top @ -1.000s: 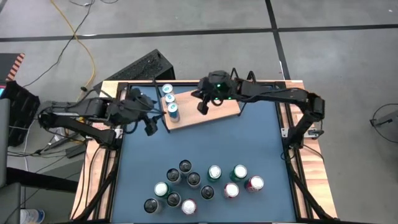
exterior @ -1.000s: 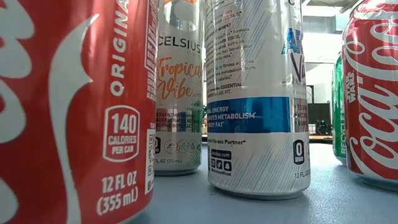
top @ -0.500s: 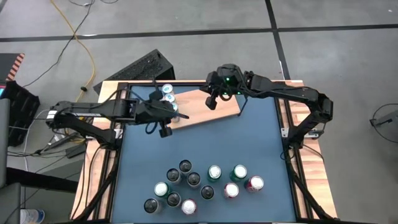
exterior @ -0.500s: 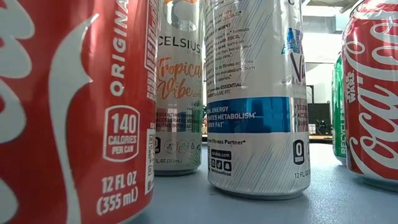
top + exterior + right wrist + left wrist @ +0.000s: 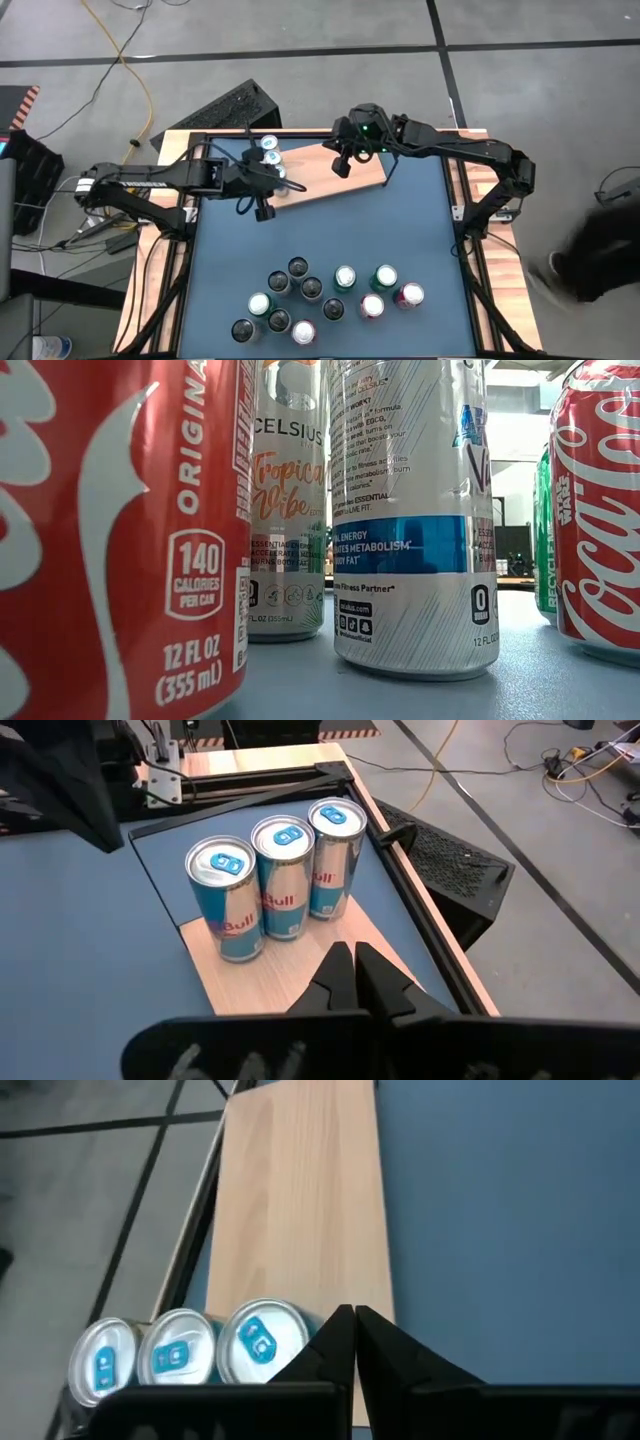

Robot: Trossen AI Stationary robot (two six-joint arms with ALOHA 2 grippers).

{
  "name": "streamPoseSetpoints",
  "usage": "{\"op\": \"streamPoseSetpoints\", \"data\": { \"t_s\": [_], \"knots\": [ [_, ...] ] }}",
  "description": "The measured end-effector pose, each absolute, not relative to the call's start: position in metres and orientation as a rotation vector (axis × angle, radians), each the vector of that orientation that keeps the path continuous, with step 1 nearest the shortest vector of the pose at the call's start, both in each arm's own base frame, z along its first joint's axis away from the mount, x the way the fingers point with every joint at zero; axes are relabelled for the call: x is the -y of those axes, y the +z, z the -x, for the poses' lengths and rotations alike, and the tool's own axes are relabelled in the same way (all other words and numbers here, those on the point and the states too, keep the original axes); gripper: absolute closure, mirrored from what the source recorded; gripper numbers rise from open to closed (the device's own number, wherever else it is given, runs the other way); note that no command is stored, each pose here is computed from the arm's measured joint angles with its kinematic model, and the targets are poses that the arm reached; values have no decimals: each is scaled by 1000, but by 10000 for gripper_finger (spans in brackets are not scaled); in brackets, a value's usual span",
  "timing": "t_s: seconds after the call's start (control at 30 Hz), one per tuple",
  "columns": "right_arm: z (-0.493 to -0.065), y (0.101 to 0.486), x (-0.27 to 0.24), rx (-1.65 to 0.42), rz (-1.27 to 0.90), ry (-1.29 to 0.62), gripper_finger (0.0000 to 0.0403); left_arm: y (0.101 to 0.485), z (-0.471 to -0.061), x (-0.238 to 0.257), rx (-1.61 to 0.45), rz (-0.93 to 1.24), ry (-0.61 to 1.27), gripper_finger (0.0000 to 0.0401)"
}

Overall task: Place canned beverage on shelf
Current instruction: Put the top right green soda can on the shelf

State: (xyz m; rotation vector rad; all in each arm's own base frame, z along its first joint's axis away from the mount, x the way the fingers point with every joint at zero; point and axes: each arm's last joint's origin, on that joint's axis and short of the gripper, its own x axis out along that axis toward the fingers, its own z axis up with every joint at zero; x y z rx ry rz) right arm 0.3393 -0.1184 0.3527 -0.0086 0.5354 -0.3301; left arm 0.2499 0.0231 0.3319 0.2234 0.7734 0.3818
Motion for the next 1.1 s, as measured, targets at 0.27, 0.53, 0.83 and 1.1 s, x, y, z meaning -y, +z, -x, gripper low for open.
{"op": "streamPoseSetpoints", "data": {
  "t_s": [0.27, 0.53, 0.83, 1.1],
  "knots": [
    [-339, 352, 119, -541, 21, -327, 403, 329, -252, -25, -796, -269, 444, 401],
    [-339, 352, 119, -548, 20, -325, 403, 316, -263, -25, -854, -286, 427, 401],
    [-328, 349, 111, -647, -2, -269, 403, 359, -250, -17, -712, -245, 487, 401],
    [-290, 344, 73, -968, -114, -38, 400, 411, -208, -15, -497, -141, 521, 401]
  ]
}}
